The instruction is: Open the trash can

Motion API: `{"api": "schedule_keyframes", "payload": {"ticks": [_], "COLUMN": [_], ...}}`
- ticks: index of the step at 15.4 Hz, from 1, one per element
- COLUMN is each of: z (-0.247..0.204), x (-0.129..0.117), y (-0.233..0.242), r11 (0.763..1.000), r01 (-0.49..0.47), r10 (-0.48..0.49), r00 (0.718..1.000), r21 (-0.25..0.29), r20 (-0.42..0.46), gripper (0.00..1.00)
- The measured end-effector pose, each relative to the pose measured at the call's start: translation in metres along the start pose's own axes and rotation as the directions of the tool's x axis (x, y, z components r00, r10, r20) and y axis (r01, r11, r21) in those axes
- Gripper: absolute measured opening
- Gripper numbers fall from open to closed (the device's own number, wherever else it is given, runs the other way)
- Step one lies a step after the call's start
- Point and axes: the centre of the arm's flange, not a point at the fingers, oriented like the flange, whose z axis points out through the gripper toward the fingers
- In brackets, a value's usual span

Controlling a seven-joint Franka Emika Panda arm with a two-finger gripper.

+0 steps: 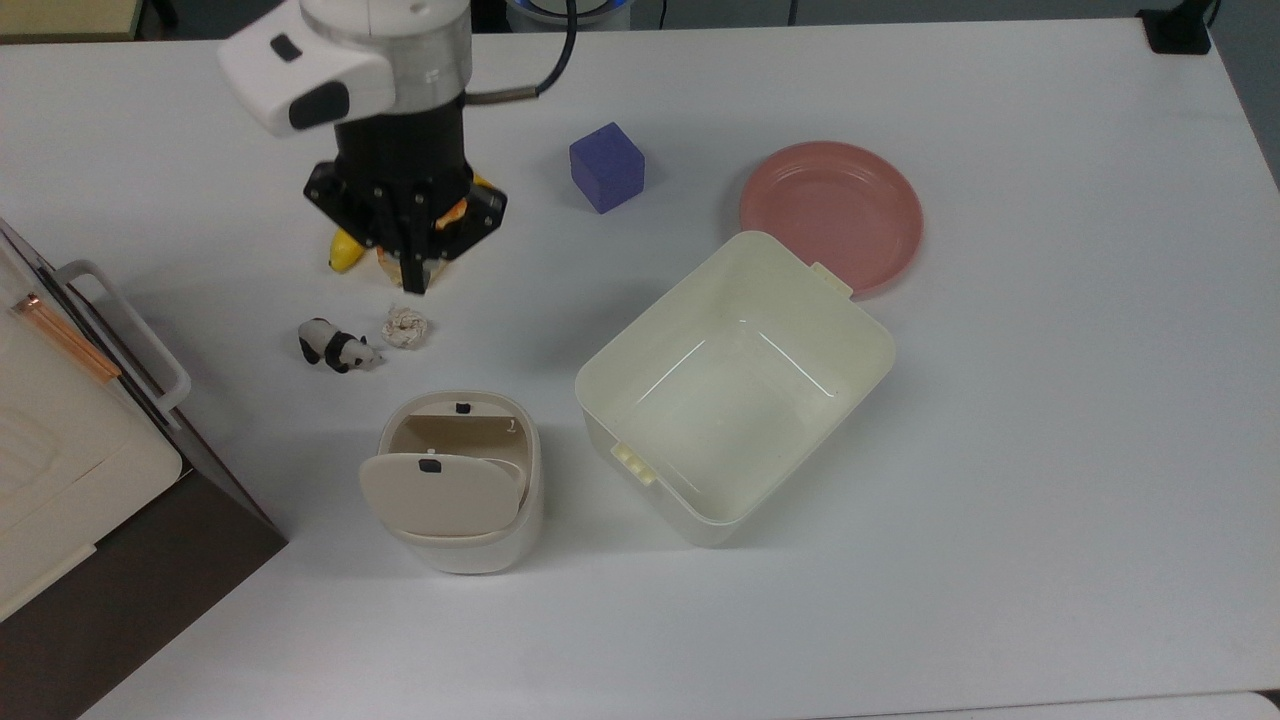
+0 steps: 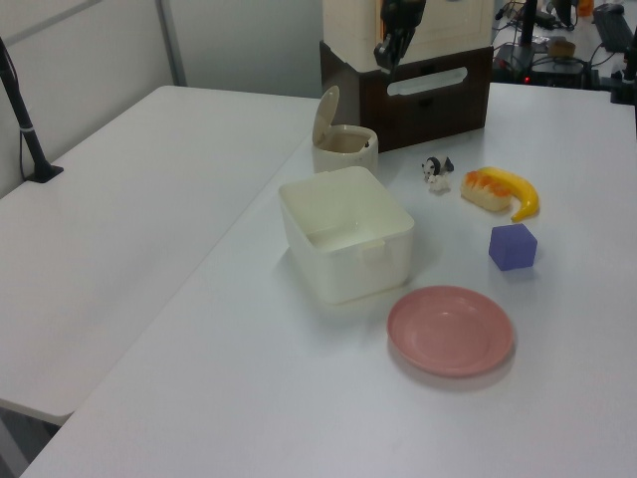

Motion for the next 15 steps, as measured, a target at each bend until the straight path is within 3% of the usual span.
{"api": "schedule_keyframes", "payload": {"ticks": [6, 13, 15], "z": [-0.034, -0.050, -0.057], "x": [-0.033, -0.050, -0.053], "y": [-0.001, -0.004, -0.006], "r11": [1.000, 0.998, 0.997], "r01": [0.010, 0.018, 0.016], "r10": [-0.012, -0.032, -0.035], "r00": [0.986, 0.970, 0.969], "r21": [0.014, 0.061, 0.079], "r20": [0.166, 0.243, 0.243], "gripper": [0.01, 0.03, 0.24]}}
